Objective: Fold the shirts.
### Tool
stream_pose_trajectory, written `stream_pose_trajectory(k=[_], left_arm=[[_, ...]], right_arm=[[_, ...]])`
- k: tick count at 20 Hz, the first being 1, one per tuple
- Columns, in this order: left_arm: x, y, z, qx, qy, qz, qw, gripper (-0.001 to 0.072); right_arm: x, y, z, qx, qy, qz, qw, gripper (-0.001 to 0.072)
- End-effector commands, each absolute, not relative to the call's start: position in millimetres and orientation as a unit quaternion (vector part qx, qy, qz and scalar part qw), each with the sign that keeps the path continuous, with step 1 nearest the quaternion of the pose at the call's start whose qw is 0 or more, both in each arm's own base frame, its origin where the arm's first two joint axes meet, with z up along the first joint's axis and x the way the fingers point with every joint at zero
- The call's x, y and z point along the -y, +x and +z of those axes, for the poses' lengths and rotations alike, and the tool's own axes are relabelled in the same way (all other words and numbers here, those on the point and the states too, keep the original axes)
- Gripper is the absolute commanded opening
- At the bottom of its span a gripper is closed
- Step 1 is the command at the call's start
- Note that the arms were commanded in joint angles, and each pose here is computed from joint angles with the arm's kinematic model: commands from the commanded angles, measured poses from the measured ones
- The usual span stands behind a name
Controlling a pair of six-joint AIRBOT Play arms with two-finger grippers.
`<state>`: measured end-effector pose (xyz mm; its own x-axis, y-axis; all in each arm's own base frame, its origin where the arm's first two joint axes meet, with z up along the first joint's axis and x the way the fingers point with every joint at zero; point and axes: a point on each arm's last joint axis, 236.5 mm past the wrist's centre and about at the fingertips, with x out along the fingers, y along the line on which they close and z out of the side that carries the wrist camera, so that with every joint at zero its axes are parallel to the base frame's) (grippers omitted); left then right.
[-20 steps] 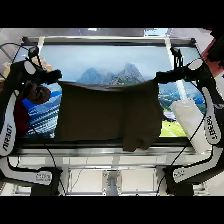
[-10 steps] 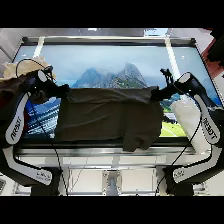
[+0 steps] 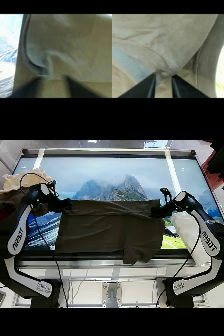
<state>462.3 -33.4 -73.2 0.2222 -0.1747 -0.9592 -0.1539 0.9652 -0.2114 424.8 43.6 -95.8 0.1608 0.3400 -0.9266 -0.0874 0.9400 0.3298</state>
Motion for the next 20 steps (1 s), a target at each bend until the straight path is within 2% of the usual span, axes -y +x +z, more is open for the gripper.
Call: stream_pose_trajectory(k=[1,4,8,10,12,16,20], left_arm=[[32.8,457.0,-57.9,-0.633,-0.122,-0.014,0.764,0.0537],[27.4,455.3,-12.3,-0.614,-0.093,-0.025,0.784,0.0537],[-2.4,424.9,54.4,-0.583,-0.018,-0.001,0.812,0.0537],[-12.5,394.9,55.3,-0.584,-0.004,0.014,0.811,0.0537],[-9.2,351.2,25.2,-0.606,-0.01,0.013,0.795,0.0537],[-4.6,276.3,-25.1,-0.656,-0.026,0.019,0.754,0.0537],[9.1,268.3,-16.8,-0.65,-0.052,0.003,0.758,0.0536]], right_arm=[[-42.4,421.3,-80.2,-0.636,0.097,0.143,0.752,0.0274],[-21.6,409.3,-38.9,-0.648,0.064,0.142,0.746,0.0274],[20.7,367.4,10.5,-0.665,0.055,0.106,0.737,0.0273],[28.0,333.6,6.4,-0.682,0.081,0.098,0.72,0.0273],[25.3,292.6,-22.3,-0.702,0.121,0.088,0.697,0.0273],[-25.3,215.1,-68.4,-0.742,0.217,0.126,0.622,0.0274],[-77.4,184.8,-80.9,-0.736,0.305,0.181,0.577,0.0274]])
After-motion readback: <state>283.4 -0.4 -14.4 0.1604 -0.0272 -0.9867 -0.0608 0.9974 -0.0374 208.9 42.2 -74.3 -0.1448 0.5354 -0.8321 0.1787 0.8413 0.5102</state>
